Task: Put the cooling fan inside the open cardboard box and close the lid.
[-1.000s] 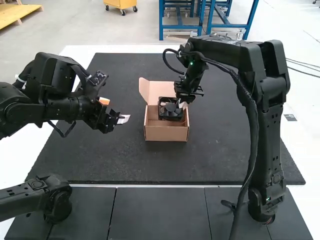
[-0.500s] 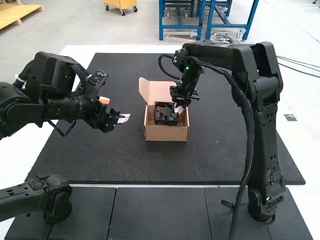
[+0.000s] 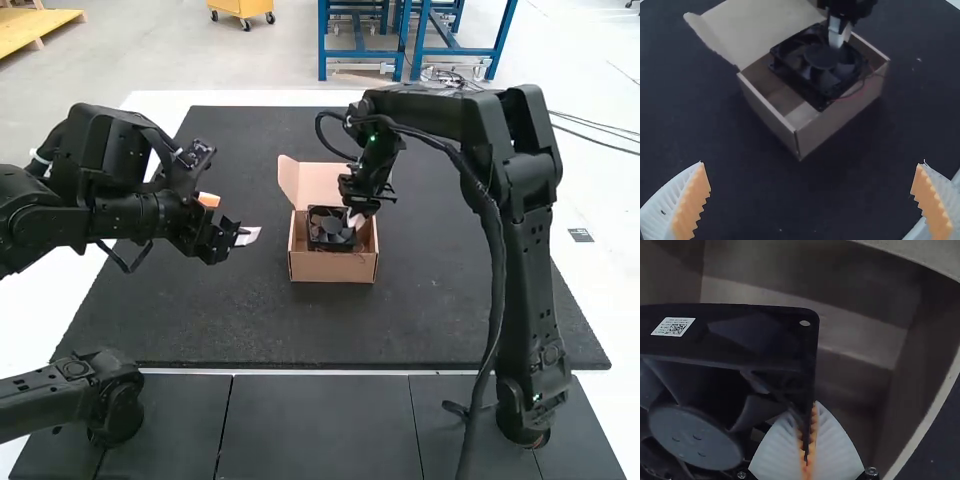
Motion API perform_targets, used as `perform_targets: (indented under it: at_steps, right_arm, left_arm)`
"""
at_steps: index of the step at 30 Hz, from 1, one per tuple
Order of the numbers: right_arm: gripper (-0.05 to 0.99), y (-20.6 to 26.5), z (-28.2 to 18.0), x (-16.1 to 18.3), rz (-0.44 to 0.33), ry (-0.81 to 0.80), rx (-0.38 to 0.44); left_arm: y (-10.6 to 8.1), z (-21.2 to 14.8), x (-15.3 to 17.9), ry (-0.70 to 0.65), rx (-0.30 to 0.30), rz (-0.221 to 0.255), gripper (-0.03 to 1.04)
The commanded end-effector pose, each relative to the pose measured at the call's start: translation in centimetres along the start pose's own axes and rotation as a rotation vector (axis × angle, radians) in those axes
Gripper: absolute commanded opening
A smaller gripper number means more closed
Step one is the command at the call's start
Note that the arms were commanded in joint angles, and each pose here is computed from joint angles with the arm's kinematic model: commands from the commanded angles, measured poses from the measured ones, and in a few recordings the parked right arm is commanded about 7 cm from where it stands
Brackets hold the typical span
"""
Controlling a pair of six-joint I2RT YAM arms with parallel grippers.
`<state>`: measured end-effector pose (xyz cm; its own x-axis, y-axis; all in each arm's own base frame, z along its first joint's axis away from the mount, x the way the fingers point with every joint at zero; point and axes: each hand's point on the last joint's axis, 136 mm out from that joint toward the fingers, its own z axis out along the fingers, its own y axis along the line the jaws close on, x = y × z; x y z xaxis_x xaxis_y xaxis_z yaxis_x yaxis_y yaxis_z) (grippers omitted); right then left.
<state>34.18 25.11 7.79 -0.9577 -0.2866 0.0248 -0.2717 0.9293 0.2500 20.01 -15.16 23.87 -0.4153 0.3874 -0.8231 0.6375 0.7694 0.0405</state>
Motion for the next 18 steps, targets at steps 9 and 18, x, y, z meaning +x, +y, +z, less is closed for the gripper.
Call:
perform_targets:
  at_steps: [9, 18]
  right_arm:
    - [-0.02, 0.3, 1.3, -1.5, -0.025, -0.023, 0.003]
    - [-0.02, 0.3, 1.9, -1.9, -0.030, -0.033, 0.008]
  left_arm:
    - [0.3, -0.3, -0.4, -0.024, -0.010, 0.001, 0.95]
    - [0.3, -0.3, -0.5, -0.027, -0.012, 0.001, 0.95]
